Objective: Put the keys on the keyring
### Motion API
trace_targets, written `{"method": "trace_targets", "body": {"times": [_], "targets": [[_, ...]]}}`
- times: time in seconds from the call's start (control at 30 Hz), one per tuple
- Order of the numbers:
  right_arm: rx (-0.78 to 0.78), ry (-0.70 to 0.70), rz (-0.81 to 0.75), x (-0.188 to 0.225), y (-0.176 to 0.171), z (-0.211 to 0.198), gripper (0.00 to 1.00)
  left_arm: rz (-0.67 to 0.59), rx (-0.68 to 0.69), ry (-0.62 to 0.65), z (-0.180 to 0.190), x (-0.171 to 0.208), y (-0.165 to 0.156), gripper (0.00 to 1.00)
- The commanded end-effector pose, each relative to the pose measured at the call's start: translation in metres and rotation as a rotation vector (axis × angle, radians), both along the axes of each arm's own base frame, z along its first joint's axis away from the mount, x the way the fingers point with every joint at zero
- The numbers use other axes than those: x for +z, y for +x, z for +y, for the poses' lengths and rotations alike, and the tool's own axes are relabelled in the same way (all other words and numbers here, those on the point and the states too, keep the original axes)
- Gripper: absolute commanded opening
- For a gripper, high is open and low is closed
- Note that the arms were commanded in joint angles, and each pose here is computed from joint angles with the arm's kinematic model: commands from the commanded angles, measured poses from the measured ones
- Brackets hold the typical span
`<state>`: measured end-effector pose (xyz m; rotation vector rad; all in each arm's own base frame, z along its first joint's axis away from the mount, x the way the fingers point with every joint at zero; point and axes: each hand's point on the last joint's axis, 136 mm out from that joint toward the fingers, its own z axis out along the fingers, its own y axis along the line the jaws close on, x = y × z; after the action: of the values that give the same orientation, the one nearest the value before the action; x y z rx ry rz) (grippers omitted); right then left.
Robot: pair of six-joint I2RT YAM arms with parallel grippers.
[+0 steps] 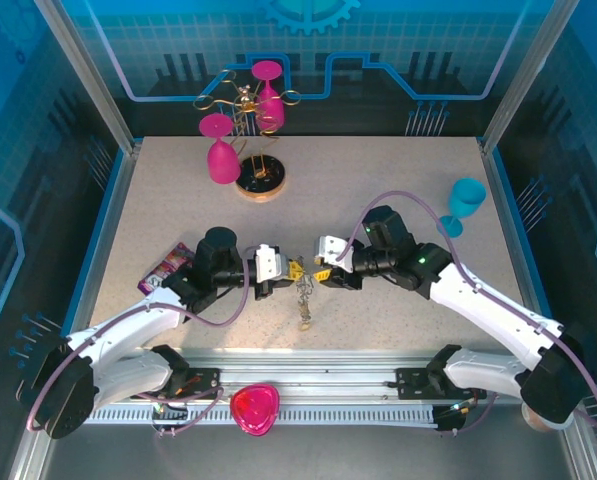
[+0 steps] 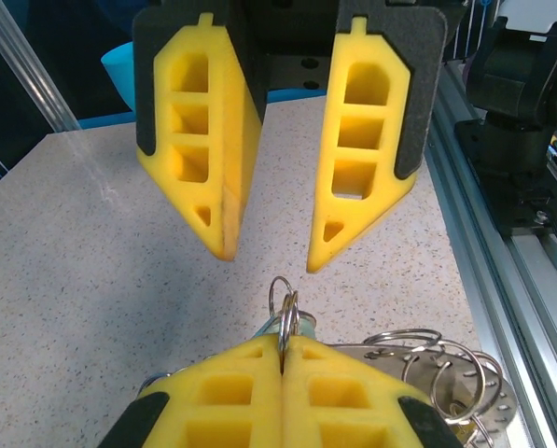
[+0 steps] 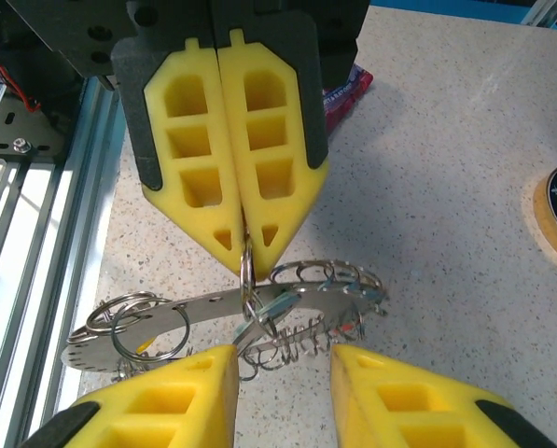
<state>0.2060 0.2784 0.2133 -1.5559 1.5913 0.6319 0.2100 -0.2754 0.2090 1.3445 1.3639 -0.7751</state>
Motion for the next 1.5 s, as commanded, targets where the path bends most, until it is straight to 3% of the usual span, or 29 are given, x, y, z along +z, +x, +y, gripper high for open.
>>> {"method": "trace_targets", "body": {"times": [0.0,0.47,0.87,1.17,1.47], "targets": [[0.048,0.031,-0.016,0.009,-0.003,0.010,0.31,-0.065,-0.057,-0.048,-0.004,0.018,-0.009,0.00],[0.075,-0.046,-0.103,0.002,-0.003,0.014,0.23,-0.039,-0.057,-0.044,-0.005,0.017,-0.008,0.00],[0.115,-0.134,-0.263,-0.008,-0.004,0.010,0.05,-0.021,-0.055,-0.041,-0.005,0.015,-0.007,0.00],[0.092,-0.198,-0.293,-0.018,0.000,0.007,0.01,-0.020,-0.064,-0.071,-0.006,0.022,-0.009,0.00],[0.053,-0.191,-0.286,-0.025,0.004,0.015,0.05,-0.025,-0.051,-0.103,-0.006,0.029,-0.007,0.00]]}}
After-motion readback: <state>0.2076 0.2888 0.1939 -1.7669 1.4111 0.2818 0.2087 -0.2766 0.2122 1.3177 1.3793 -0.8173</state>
